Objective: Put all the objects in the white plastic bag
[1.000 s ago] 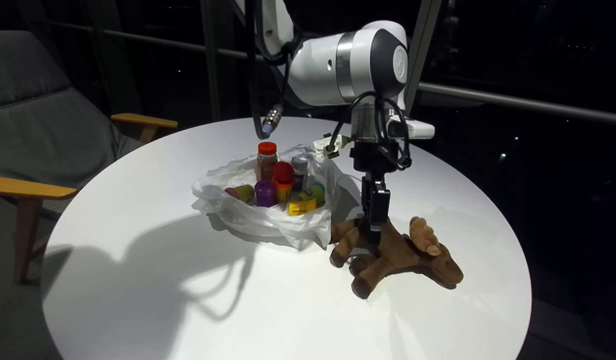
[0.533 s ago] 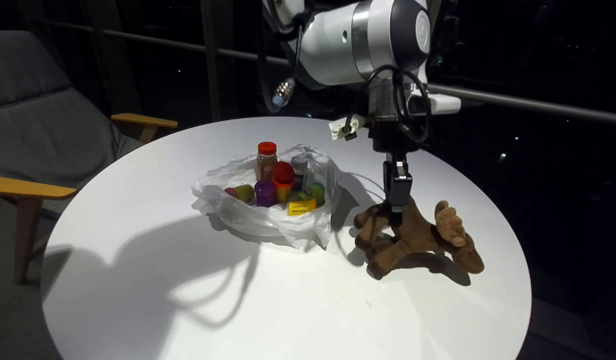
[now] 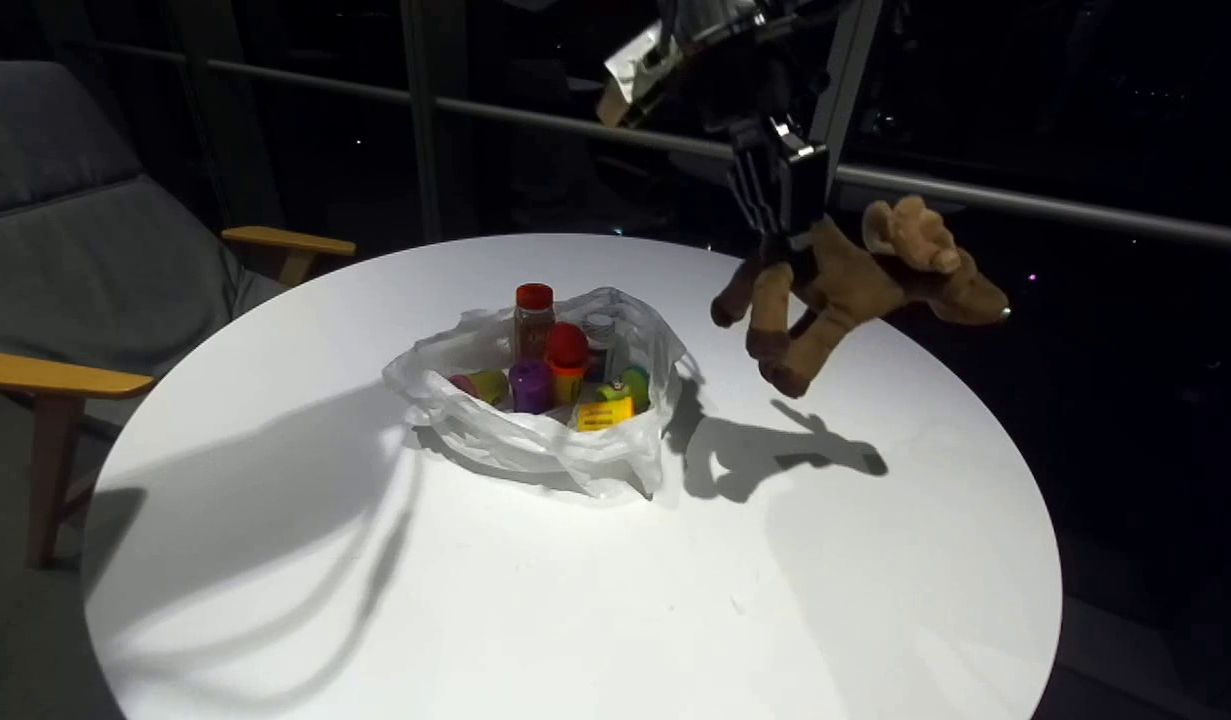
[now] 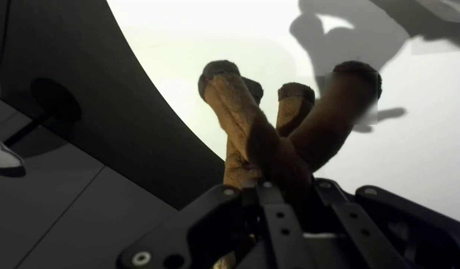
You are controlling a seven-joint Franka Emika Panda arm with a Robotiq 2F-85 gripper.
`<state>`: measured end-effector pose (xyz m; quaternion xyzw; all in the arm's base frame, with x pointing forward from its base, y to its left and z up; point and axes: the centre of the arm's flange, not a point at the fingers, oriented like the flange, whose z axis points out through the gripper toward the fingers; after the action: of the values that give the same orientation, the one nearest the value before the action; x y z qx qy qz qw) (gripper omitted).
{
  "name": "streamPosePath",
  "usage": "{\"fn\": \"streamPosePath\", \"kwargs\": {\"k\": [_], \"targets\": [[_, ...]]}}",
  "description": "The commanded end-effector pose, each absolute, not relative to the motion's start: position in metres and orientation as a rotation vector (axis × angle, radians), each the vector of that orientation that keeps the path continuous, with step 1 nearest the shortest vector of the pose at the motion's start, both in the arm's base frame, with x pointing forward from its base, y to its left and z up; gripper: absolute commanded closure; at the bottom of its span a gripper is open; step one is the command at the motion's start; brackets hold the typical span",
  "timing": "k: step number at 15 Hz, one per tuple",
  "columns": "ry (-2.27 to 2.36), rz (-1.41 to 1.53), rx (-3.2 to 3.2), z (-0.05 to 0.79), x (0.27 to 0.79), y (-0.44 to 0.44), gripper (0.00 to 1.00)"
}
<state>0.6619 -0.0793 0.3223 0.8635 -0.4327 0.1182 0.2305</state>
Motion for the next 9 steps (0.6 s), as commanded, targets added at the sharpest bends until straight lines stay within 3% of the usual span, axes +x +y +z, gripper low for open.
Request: {"fn": "streamPosePath", "kwargs": {"k": [1, 9], "targets": [[-0.970, 0.409, 2.510, 0.364, 0.613, -0.006, 0.91], [-0.536, 0.368, 2.698, 0.352, 0.552, 0.167, 0.91]]}}
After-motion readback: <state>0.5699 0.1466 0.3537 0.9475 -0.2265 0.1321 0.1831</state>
